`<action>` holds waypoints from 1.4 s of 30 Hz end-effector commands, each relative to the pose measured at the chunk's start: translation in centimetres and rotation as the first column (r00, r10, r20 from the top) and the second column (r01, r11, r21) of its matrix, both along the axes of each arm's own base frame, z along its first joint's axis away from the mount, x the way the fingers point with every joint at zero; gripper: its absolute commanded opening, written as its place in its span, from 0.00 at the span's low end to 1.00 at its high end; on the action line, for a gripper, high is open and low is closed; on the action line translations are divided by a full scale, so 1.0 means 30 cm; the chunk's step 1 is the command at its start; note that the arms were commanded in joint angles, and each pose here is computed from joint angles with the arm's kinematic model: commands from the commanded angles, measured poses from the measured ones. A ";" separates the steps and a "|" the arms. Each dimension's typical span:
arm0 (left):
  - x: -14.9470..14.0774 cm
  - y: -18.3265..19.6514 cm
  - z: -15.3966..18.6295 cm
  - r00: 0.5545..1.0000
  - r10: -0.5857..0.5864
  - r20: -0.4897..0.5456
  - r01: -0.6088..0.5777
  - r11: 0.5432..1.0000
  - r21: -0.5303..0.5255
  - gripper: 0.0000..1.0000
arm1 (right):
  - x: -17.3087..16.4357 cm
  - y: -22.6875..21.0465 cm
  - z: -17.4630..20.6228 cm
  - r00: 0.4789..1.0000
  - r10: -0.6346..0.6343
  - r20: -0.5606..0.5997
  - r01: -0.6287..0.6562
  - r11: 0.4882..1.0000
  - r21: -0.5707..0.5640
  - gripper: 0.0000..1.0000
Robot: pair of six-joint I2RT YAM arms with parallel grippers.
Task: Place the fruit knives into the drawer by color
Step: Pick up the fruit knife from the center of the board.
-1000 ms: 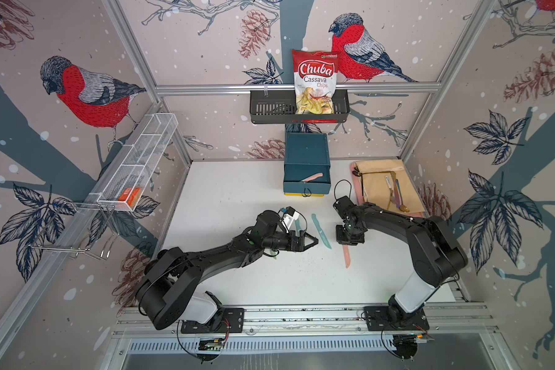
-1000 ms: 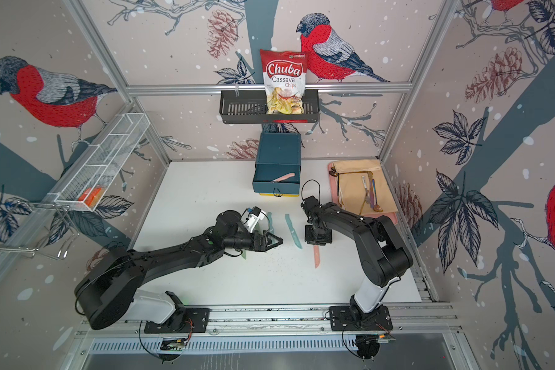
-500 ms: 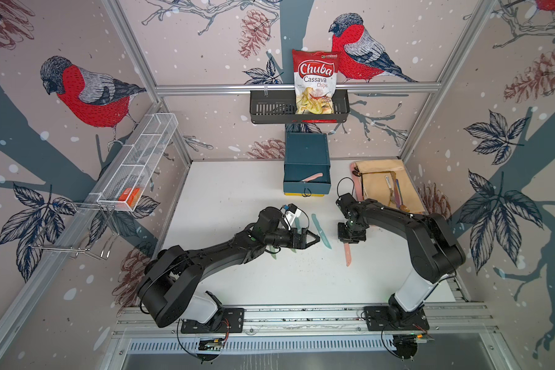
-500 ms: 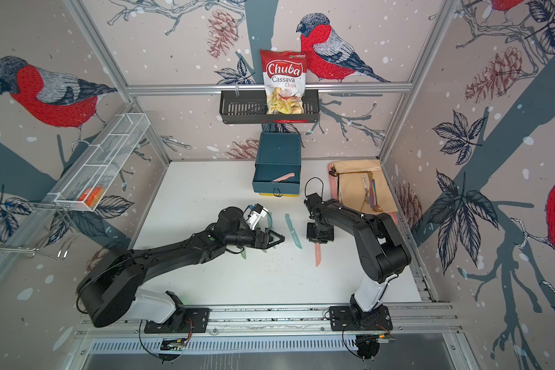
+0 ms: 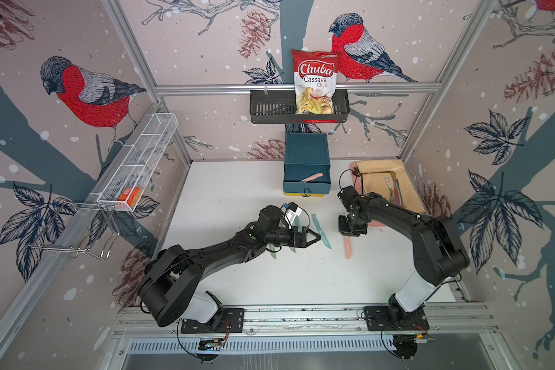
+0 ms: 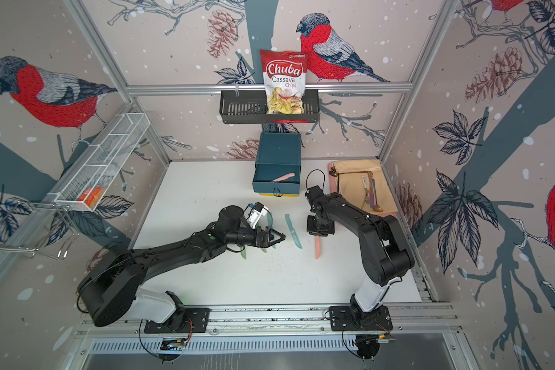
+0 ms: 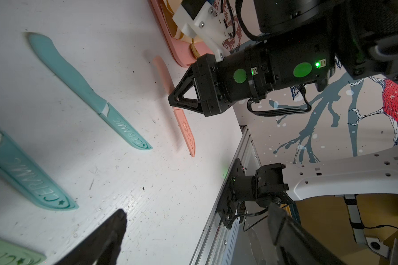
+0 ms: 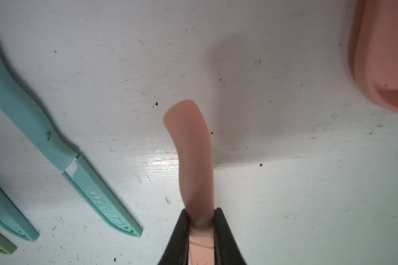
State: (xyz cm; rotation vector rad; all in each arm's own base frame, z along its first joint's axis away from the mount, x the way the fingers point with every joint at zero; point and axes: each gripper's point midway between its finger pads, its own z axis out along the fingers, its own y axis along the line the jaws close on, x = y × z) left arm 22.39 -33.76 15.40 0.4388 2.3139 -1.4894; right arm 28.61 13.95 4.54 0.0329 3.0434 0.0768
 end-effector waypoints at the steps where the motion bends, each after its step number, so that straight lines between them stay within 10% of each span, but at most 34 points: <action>1: 0.012 -0.004 0.009 1.000 0.000 0.026 0.000 1.000 0.002 0.97 | -0.004 -0.013 0.014 1.000 -0.002 -0.004 0.002 1.000 -0.016 0.00; 25: 0.132 0.074 0.126 0.992 0.038 0.123 -0.043 0.998 0.039 0.97 | 0.024 0.026 0.222 0.924 -0.382 -0.026 0.382 0.913 0.142 0.00; 42: 0.153 0.098 0.170 0.987 0.047 0.157 -0.056 0.997 0.050 0.97 | 0.042 0.036 0.466 0.605 -0.781 -0.154 0.742 0.483 0.466 0.00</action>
